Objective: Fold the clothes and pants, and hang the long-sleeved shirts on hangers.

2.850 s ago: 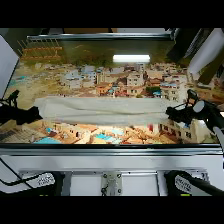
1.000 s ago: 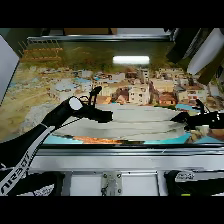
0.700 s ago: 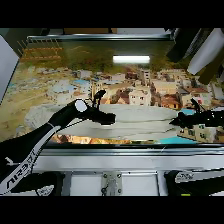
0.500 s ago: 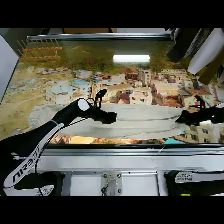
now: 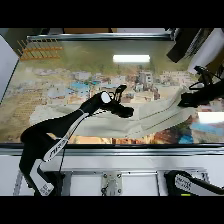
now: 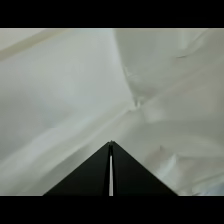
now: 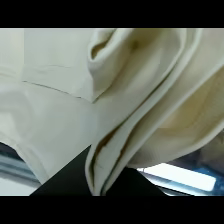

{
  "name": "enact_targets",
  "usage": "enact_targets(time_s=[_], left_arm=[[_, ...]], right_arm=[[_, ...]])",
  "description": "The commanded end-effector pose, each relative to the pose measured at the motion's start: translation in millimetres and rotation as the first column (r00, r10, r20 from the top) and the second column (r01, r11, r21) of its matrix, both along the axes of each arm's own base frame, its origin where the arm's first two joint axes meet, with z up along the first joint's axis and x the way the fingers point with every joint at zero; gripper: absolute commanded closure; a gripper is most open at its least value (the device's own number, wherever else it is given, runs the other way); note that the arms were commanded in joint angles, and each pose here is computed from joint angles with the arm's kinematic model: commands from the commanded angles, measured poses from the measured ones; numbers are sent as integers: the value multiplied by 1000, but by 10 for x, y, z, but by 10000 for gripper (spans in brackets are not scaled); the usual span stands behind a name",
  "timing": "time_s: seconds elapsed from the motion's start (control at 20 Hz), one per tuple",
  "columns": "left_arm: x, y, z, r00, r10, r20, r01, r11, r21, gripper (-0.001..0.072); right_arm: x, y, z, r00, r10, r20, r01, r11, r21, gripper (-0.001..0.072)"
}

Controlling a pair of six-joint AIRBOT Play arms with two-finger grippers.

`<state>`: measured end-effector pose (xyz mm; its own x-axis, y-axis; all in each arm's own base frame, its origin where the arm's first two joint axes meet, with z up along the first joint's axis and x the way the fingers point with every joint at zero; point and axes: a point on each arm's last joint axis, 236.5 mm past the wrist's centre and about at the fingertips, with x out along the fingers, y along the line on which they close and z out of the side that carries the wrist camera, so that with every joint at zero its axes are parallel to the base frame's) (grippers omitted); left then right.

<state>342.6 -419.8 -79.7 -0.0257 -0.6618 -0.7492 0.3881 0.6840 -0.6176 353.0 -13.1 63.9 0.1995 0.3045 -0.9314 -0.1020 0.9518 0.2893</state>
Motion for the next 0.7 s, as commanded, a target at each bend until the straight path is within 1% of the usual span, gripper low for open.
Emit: enact_targets(time_s=[0.0,0.15,0.35,0.5,0.65], left_arm=[[-109,-371,-160,995,-94,-15,94,996,-4,691],[-309,-533,-320,983,-174,-63,175,985,6,690],[-352,-515,-387,975,-204,-86,206,978,22,691],[-228,-374,-263,978,-184,-95,187,982,18,691],[143,15,-50,988,-154,-19,155,985,76,691]], right_arm=[[-98,397,349,996,86,14,-84,991,-102,698],[-104,811,479,987,156,39,-151,983,-104,698],[-134,1180,606,971,230,71,-221,968,-116,698],[-126,1367,703,977,192,91,-184,979,-91,698],[-176,1535,729,987,144,75,-139,988,-61,698]])
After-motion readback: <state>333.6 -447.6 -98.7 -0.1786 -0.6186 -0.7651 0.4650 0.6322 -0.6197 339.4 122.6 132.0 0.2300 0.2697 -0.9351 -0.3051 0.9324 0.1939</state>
